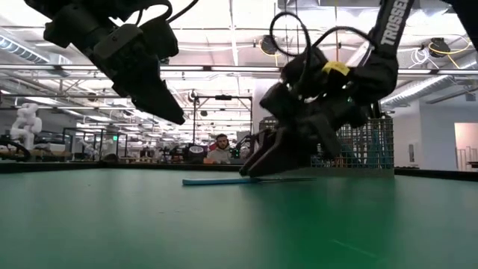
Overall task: Sort silverware
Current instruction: Put the blue table knife into the silverware basket
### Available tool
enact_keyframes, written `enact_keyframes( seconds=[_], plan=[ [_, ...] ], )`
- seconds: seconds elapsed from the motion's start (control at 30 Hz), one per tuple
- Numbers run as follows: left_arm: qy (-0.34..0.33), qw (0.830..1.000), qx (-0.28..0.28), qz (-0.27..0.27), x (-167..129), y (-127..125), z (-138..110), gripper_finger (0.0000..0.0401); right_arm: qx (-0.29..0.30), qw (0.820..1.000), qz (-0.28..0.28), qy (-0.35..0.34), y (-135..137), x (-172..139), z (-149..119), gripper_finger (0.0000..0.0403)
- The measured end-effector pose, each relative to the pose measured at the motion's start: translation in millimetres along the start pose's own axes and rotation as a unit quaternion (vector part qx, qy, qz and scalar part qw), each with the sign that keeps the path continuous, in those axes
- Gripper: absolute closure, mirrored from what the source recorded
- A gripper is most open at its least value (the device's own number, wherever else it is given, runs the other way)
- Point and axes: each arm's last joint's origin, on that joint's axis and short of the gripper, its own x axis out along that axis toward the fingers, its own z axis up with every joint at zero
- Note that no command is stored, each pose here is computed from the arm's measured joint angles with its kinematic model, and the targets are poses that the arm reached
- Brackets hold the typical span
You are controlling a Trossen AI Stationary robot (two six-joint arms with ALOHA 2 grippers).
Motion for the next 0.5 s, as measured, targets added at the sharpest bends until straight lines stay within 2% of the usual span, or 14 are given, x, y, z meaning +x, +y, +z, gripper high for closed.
enact_keyframes(
  seconds=[0.23,0.5],
  plan=[
    [0.007,1.0,-0.007,-0.001,-1,0,-1,0.0221,-0.009,0.999,0.009,0.038,-1,8,-12,0.0287],
    [0.011,1.0,-0.011,0.001,-1,1,-2,0.0221,0.007,0.996,0.016,0.089,1,6,-20,0.0386]
  ],
)
